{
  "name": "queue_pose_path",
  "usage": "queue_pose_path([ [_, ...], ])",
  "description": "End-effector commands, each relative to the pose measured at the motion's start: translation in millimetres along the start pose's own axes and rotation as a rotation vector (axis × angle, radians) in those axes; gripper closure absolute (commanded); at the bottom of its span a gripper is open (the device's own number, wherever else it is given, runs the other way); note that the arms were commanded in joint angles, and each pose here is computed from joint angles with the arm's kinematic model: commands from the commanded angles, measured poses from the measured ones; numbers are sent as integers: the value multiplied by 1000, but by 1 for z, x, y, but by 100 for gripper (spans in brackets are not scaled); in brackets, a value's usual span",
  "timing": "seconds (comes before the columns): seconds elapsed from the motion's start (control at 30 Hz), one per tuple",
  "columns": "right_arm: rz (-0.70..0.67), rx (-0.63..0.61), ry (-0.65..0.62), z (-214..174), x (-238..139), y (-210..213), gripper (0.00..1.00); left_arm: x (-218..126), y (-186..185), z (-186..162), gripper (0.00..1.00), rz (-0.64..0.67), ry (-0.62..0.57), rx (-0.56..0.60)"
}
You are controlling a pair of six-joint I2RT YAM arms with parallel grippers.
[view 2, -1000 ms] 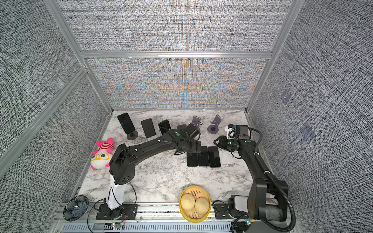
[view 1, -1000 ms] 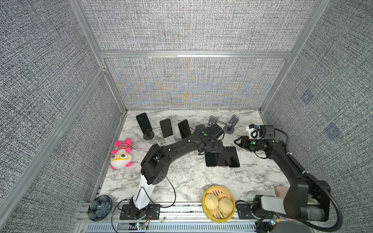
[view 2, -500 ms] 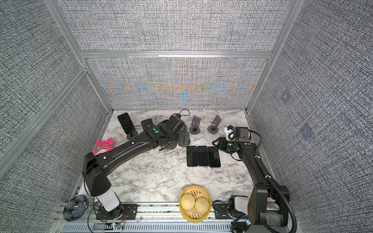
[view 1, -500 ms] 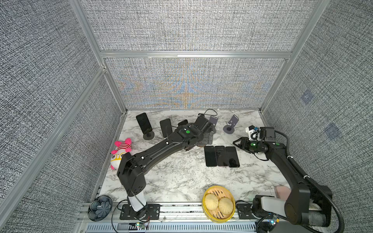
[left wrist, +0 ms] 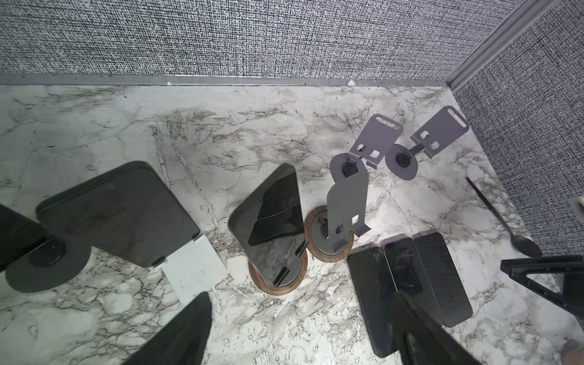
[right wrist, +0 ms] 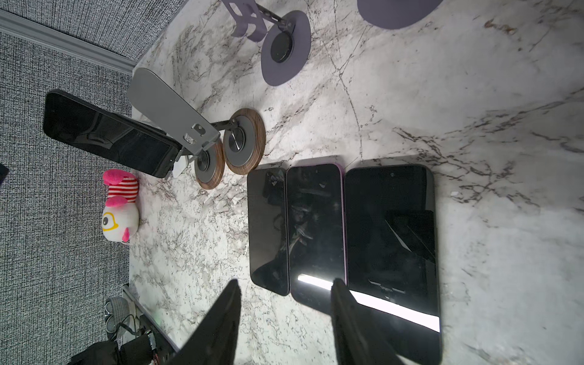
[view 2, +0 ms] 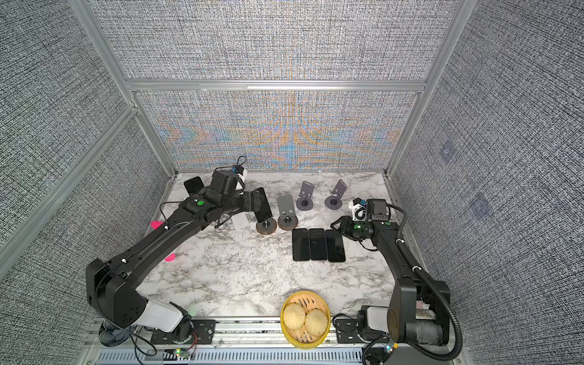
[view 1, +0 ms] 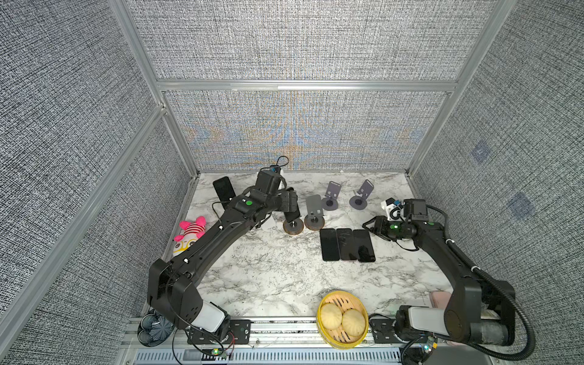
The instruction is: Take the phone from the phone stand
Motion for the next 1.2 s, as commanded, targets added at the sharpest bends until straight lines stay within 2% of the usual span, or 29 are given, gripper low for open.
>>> queue_pose_path([
  [0.0,15,-14,-10,3,-1,2,53,-2,6,9,13,-59,-29,1],
  [0.23,12,-28,2,2,-6,6,53,13,27,8,30,-67,-47,-35],
  [0.5,5,-32,17,2,-8,7,53,32,33,4,31,-77,-34,-18],
  [0.8,-1,-22,28,0,-5,4,53,42,44,2,43,-72,-13,-30],
  [1.17,-12,-18,38,-5,-5,2,52,60,43,-6,46,-138,17,-2],
])
Point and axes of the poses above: each gripper's point midway between its finger pads, its own x axis out along the fingers, its own y axis along the line the jaws close on, z = x × y, the point moved 7 cm from there along -x, back along the fingers, and after that the axes turned 7 degrees about -x, right-handed, at the moved point
